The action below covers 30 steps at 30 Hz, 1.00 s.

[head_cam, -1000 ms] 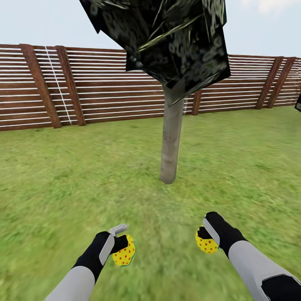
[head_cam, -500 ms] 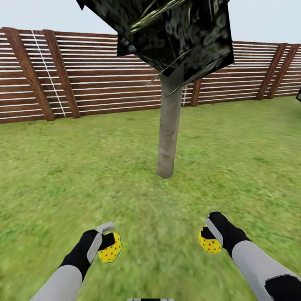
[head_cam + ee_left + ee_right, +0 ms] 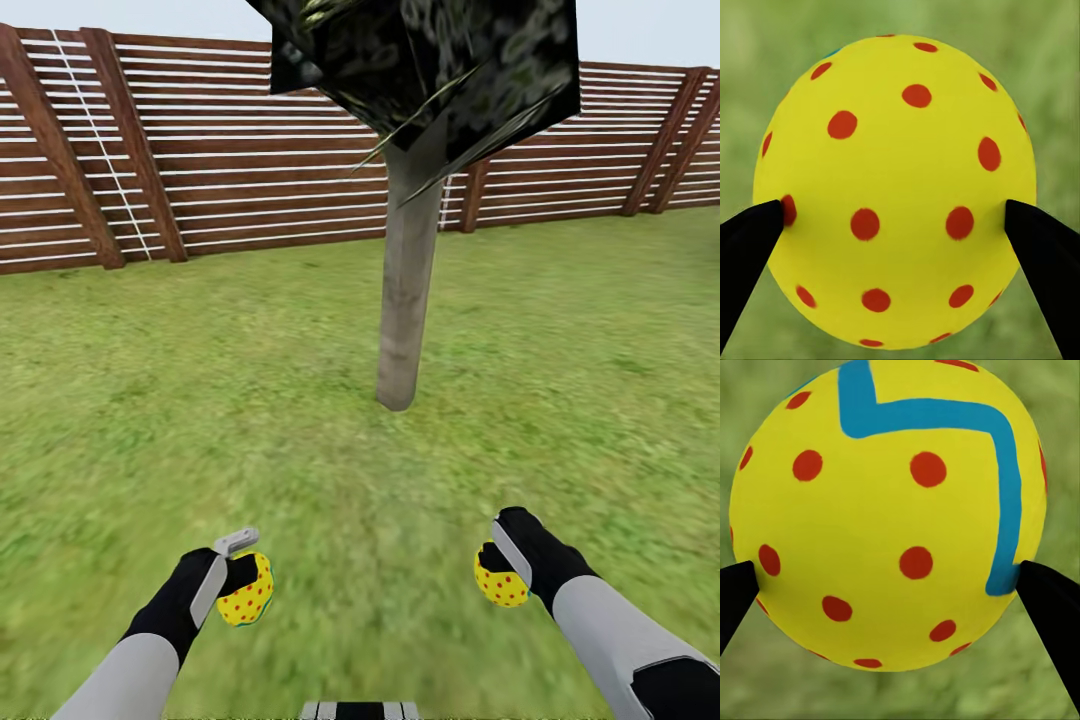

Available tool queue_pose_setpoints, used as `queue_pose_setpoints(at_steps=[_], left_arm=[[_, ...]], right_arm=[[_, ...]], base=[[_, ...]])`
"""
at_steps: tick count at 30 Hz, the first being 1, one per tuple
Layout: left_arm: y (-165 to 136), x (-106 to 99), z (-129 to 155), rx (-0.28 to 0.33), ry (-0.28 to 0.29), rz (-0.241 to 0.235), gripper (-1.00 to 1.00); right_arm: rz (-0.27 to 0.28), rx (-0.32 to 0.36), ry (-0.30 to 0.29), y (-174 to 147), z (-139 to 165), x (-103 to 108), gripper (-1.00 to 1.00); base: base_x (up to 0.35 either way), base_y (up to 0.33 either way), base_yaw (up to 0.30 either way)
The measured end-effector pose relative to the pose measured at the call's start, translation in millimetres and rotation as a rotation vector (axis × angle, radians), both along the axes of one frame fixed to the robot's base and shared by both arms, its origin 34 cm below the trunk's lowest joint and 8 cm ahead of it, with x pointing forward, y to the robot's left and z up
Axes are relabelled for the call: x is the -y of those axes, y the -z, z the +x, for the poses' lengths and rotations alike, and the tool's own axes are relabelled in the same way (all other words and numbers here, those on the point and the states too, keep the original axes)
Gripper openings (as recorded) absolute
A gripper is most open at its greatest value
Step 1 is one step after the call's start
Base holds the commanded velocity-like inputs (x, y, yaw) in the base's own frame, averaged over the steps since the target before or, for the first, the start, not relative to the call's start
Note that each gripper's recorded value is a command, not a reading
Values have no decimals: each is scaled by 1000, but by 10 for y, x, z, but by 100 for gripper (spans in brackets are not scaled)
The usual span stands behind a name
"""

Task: Take the three Easter eggs out of the wicker basket on the lawn in the garden, then place them on the lawn next to a single tree (choose any tree) so that all three eggs are next to the same tree and none are left in the basket.

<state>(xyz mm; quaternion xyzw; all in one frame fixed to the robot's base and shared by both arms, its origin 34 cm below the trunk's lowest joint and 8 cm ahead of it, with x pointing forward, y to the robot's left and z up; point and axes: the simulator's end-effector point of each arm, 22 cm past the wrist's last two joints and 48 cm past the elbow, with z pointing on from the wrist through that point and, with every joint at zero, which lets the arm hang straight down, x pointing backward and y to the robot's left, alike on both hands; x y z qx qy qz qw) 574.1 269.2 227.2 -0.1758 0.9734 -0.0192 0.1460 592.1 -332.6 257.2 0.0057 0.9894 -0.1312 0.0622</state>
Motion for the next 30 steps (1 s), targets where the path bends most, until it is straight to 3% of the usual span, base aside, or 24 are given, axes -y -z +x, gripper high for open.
queue_pose_setpoints(at_steps=[14, 18, 30], left_arm=[[288, -64, -160, -54, -6, 0, -100], [366, -163, -211, -71, -12, 12, -100], [605, -145, -366, -119, -10, 10, -100]], right_arm=[[-2, -58, 2, 300, -150, 14, -100], [-2, -74, 2, 385, -195, 15, -100], [0, -123, 2, 635, -337, 3, -100]], base=[[0, 0, 0], [0, 0, 0], [0, 0, 0]])
